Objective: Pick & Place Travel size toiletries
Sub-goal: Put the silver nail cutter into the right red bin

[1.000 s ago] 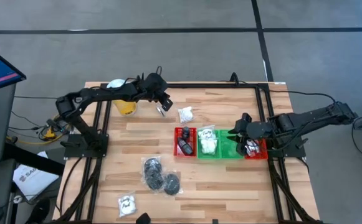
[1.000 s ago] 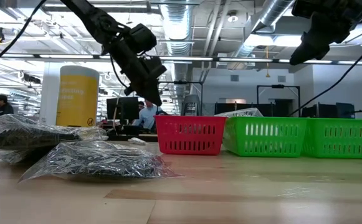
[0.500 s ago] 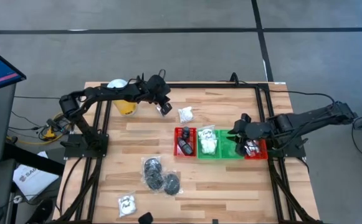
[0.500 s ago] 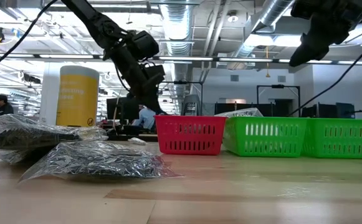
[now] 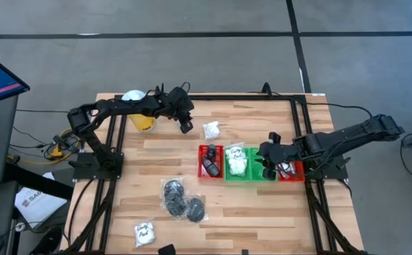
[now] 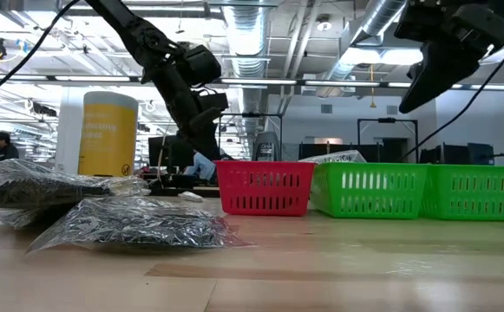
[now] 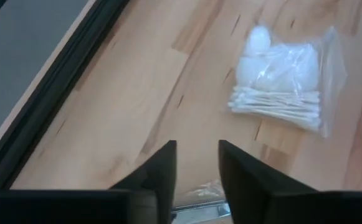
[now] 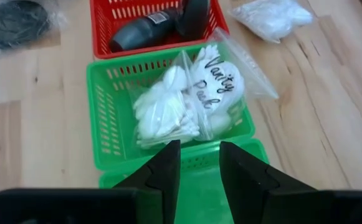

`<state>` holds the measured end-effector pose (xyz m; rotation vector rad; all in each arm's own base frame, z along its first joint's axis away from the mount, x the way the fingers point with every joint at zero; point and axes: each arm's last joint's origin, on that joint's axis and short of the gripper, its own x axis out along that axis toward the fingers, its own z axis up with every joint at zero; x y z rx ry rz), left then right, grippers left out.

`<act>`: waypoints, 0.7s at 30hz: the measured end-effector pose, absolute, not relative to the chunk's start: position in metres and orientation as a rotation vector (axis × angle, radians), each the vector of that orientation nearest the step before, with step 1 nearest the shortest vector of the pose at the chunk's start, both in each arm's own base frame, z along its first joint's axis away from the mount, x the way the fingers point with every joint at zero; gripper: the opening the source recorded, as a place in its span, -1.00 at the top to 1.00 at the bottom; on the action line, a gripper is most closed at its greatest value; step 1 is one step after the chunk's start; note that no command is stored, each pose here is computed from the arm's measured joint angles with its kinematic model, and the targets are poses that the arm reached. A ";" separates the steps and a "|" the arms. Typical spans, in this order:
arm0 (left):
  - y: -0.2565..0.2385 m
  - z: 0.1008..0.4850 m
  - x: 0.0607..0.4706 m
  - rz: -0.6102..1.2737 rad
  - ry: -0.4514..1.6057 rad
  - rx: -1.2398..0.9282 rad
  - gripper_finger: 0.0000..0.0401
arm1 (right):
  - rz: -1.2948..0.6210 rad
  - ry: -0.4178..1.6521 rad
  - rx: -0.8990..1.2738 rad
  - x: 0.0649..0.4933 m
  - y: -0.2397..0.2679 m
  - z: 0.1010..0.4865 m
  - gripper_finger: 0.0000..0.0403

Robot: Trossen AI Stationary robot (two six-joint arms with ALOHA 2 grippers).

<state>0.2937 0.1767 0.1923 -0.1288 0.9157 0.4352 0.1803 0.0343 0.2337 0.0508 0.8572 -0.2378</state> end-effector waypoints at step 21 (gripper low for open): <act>0.167 0.147 0.305 0.284 1.164 0.135 0.16 | -0.235 0.862 0.042 0.183 0.035 0.232 0.49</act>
